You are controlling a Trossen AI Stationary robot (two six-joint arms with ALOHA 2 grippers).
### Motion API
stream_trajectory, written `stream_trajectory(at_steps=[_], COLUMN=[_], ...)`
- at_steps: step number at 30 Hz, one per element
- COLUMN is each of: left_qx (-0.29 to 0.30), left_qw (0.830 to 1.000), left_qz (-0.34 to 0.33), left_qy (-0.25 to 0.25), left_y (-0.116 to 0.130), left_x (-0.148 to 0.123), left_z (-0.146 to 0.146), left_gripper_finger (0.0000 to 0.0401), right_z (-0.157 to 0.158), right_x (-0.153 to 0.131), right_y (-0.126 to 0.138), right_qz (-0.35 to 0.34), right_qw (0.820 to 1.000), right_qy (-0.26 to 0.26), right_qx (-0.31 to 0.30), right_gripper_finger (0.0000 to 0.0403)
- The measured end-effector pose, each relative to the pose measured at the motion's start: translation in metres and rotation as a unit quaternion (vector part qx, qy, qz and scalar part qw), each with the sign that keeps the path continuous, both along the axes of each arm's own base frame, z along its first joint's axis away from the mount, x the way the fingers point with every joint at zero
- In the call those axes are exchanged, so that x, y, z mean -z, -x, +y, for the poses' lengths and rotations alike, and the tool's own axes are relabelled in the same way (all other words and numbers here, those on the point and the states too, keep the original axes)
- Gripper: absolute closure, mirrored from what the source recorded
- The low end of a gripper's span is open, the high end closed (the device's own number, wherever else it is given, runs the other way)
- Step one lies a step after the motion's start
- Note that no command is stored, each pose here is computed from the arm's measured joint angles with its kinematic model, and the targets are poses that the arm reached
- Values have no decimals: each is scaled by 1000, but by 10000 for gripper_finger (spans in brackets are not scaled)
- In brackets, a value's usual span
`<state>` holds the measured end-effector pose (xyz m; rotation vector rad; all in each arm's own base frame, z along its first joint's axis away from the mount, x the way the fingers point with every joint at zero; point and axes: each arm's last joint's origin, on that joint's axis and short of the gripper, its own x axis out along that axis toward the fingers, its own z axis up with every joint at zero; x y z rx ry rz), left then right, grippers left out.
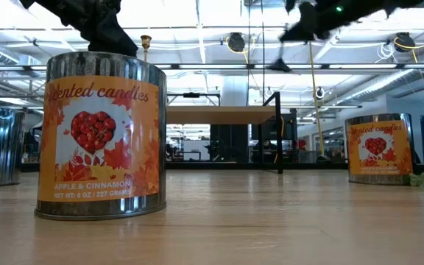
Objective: Pick & Place candle stick holders
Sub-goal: Put the black candleholder on the shelf
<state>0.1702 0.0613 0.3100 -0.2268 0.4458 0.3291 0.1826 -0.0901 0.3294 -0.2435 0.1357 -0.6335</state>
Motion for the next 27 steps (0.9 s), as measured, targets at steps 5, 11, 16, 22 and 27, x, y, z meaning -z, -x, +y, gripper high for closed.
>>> stream_trajectory(at_steps=[5, 11, 16, 22, 27], left_qx=[0, 0, 0, 0, 0], left_qw=[1000, 1000, 1000, 1000, 1000], left_qz=[-5, -18, -18, -17, -17], left_qy=[-2, -7, -7, -6, -6], left_y=[-1, -2, -2, -1, -2], left_x=[-1, -3, -3, -3, -3], left_z=[0, 0, 0, 0, 0], left_gripper_finger=[316, 316, 316, 316, 316], right_z=[-4, -25, -41, -66, -88], right_x=[-7, -15, -20, -15, 8], right_y=[-36, -89, -131, -165, -179], right_qz=[-22, 20, 46, 52, 58], right_qw=[994, 993, 991, 992, 993], right_qy=[18, -7, -22, -30, -49], right_qx=[-108, -113, -126, -112, -94], right_gripper_finger=[393, 394, 393, 388, 390])
